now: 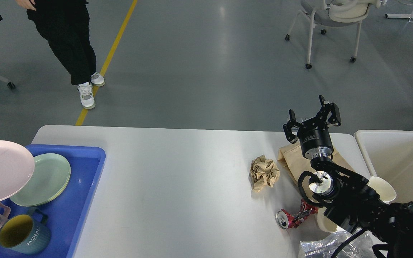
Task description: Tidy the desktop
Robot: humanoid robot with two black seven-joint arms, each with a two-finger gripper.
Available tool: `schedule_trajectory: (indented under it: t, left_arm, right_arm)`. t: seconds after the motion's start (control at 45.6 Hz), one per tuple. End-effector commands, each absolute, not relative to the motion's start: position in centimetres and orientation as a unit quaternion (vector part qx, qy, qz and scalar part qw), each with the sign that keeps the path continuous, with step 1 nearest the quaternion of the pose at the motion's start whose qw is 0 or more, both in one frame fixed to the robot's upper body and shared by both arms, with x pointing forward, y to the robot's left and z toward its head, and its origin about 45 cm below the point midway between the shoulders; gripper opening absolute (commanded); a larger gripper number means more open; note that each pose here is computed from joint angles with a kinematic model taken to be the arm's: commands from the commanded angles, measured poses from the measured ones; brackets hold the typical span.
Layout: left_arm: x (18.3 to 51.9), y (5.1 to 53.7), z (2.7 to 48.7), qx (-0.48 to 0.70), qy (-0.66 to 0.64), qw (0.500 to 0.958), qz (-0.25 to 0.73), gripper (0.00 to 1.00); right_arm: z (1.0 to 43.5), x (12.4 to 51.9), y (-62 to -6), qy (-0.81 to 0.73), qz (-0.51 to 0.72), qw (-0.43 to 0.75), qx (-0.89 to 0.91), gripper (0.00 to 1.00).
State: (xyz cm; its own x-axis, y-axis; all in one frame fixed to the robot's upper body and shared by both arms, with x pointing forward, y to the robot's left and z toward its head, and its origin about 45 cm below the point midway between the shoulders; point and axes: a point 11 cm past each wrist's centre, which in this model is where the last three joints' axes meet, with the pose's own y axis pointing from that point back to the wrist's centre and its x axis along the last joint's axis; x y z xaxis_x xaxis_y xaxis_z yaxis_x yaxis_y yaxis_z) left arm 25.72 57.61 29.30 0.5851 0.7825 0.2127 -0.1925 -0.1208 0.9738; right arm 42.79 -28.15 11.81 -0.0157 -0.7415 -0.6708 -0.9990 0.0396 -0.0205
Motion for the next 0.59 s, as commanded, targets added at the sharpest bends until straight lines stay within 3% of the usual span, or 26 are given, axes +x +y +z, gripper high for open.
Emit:
schedule_trajectory:
  t: [0.0,0.394,0.57]
  left_arm:
    - [26.6,58.2,26.9,0.633,0.218,0.596,0.443,0.00]
    - [28.4,58.3,21.6,0.615,0.207,0.549,0.526,0.00]
    - [27.2,58.6,19.7,0.616,0.217,0.525,0.546,0.00]
  right_arm:
    - [11.8,42.8,-28.1,0.670,0.242,0.266,-0.649,1.00]
    - [11.8,42.8,-28.1,0.670,0.242,0.266,-0.649,1.00]
    - [11.8,42.8,-28.1,0.670,0.243,0.266,-0.649,1.00]
